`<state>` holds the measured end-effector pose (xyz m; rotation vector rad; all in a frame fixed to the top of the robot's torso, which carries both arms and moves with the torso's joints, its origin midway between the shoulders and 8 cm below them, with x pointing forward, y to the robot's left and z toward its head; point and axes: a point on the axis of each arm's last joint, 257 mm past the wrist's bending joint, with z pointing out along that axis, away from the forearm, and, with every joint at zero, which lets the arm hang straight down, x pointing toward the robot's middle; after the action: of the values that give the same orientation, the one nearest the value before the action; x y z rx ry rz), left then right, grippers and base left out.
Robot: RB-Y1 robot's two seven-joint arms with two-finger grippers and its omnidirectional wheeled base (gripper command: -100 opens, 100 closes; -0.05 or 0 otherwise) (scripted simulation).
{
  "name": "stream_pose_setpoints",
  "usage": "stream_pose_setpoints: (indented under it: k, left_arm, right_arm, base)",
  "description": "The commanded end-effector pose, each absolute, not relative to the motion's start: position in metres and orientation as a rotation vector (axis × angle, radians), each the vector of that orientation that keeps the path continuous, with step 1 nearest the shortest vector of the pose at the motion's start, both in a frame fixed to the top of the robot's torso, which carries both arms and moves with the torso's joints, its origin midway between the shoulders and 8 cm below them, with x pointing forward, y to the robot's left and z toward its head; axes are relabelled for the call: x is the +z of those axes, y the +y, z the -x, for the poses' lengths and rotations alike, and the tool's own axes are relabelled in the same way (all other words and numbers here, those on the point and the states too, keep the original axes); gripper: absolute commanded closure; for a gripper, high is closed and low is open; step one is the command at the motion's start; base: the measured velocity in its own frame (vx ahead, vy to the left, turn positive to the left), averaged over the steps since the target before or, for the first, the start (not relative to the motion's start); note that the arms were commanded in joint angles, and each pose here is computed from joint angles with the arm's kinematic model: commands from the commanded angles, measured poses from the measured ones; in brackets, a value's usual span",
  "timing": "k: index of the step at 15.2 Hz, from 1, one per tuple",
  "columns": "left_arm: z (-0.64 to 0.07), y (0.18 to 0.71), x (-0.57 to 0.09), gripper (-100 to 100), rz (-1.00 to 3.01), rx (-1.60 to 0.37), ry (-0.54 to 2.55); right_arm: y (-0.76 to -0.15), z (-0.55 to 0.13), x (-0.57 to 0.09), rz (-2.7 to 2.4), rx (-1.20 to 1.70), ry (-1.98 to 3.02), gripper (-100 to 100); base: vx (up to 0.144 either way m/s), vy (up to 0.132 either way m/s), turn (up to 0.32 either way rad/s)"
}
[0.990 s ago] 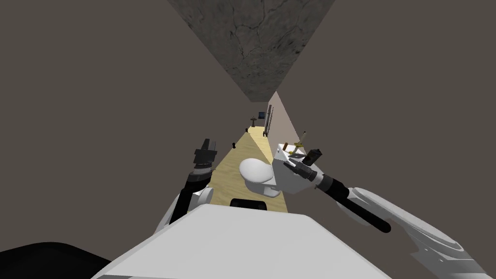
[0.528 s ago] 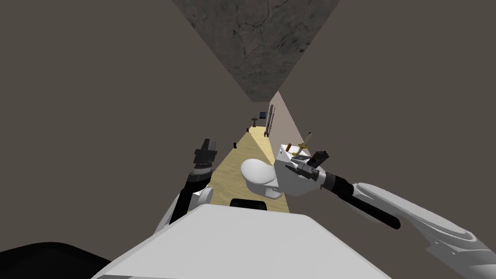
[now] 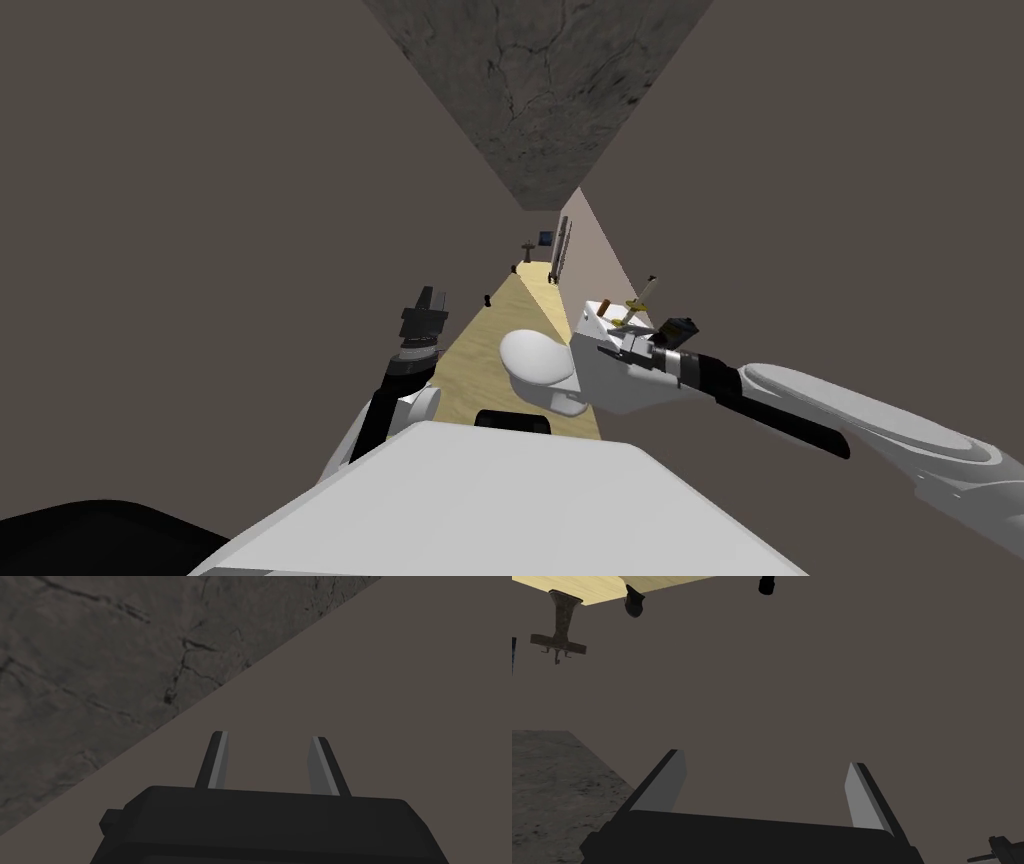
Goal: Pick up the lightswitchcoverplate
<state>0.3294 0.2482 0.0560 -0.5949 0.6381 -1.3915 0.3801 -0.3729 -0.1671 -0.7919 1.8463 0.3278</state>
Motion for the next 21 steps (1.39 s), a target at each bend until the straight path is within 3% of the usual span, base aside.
stream_pose_setpoints:
  k: [1, 21]
  left_arm:
    - [-0.329, 0.248, 0.056, 0, 0.595, -1.391, 0.638]
    - [-0.329, 0.248, 0.056, 0, 0.595, -1.391, 0.638]
  right_arm:
    - [-0.382, -0.38, -0.169, 0.863, 0.282, 1.869, -100]
    - [-0.508, -0.379, -0.169, 1.507, -0.2, 2.009, -100]
  base:
    - [0.044, 0.014, 0.038]
    - [0.04, -0.013, 0.021]
